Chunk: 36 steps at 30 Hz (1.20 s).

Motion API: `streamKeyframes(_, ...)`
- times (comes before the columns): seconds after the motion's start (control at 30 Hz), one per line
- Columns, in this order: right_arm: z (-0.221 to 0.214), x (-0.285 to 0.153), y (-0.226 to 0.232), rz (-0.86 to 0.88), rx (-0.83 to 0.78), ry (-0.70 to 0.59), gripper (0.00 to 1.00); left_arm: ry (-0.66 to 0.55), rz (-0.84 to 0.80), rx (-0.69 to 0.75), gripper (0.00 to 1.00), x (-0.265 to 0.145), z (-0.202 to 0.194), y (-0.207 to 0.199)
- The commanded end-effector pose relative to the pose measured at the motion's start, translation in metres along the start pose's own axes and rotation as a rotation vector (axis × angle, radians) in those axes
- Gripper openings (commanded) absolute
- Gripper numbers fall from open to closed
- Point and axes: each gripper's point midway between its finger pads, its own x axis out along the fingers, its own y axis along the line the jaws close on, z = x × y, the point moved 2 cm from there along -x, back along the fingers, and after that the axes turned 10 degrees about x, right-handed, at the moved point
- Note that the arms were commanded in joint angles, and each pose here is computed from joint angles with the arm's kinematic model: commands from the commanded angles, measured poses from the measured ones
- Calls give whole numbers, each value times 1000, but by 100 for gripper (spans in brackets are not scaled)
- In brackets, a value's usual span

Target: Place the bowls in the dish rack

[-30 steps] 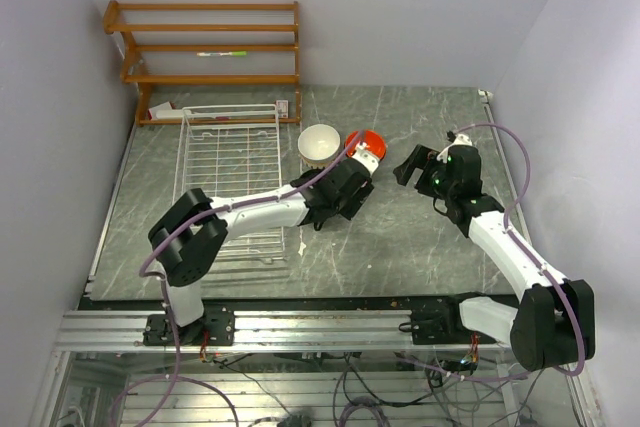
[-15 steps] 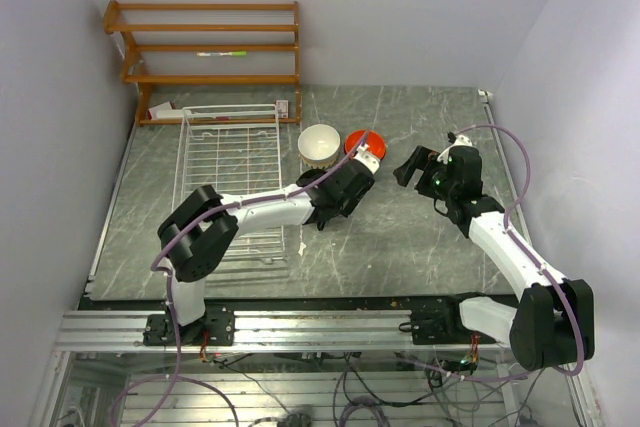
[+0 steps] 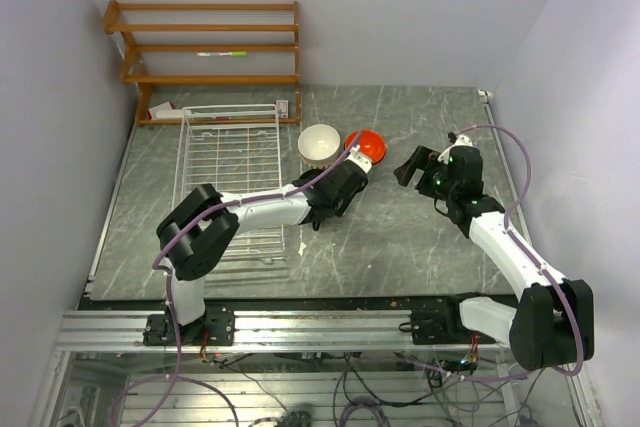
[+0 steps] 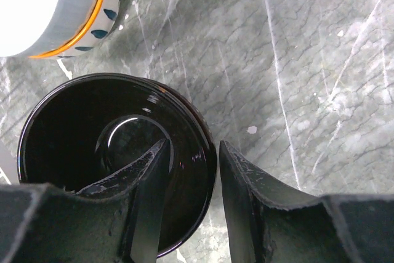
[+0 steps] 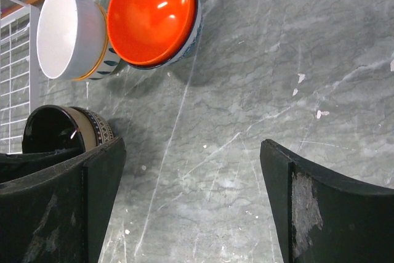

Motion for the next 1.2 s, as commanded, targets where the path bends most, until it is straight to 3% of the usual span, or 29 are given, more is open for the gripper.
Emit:
streamKeyframes(0.0, 3, 0, 0, 10, 10, -17, 90, -52, 3, -48, 47, -3, 12, 5)
streamKeyframes(0.33, 3, 0, -2, 7, 12, -15, 90, -64, -1, -61, 34, -6, 15, 5)
streamKeyframes(0.53, 1, 2, -1, 10, 12, -7, 90, -85, -14, -76, 45, -10, 19, 5)
streamKeyframes(0.63, 2, 2, -1, 11, 11, -7, 90, -88, -11, -78, 46, -11, 21, 6)
streamKeyframes(0.93, 1, 2, -2, 12, 12, -7, 90, -68, -21, -71, 25, -6, 15, 2)
streamKeyframes(1.03, 1, 2, -2, 12, 14, -7, 90, -60, -20, -70, 9, -5, 12, 1)
streamKeyframes(1.17, 1, 2, -1, 15, 15, -5, 90, -77, -18, -74, 7, -11, 17, 4)
